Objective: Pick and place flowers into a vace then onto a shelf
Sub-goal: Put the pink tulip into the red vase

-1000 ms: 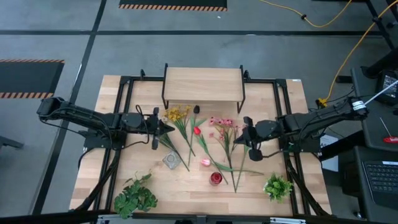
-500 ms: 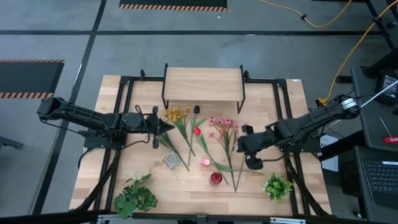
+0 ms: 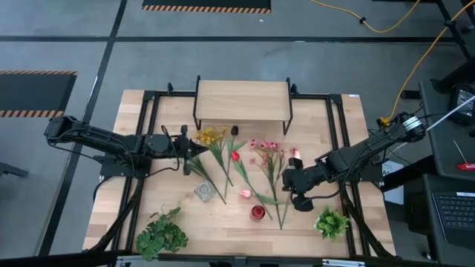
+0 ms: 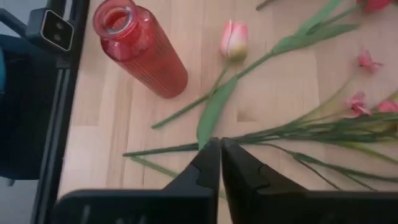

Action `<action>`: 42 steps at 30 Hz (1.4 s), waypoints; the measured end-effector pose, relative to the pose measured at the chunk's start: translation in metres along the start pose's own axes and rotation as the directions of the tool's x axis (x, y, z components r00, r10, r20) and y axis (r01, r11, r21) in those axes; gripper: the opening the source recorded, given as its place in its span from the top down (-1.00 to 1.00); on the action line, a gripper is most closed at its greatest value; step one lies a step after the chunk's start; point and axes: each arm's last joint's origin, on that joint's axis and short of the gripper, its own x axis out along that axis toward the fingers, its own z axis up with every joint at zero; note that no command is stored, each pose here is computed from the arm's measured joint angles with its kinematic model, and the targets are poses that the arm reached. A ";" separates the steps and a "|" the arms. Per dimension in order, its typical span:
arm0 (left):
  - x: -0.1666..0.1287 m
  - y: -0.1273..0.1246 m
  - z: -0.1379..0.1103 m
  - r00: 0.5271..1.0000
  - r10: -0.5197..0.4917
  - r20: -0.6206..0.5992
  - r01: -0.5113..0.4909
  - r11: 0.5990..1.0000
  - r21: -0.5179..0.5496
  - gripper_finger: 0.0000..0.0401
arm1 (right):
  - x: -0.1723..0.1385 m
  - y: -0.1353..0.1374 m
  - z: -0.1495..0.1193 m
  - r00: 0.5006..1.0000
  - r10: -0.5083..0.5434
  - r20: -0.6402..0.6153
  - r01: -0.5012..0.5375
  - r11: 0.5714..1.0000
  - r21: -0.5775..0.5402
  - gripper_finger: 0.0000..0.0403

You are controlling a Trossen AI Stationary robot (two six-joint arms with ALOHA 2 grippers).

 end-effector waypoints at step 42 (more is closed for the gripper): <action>0.000 0.000 0.000 1.000 -0.003 -0.001 0.003 1.000 -0.018 0.98 | 0.108 0.008 -0.016 0.960 0.039 -0.279 -0.041 0.999 0.001 -0.01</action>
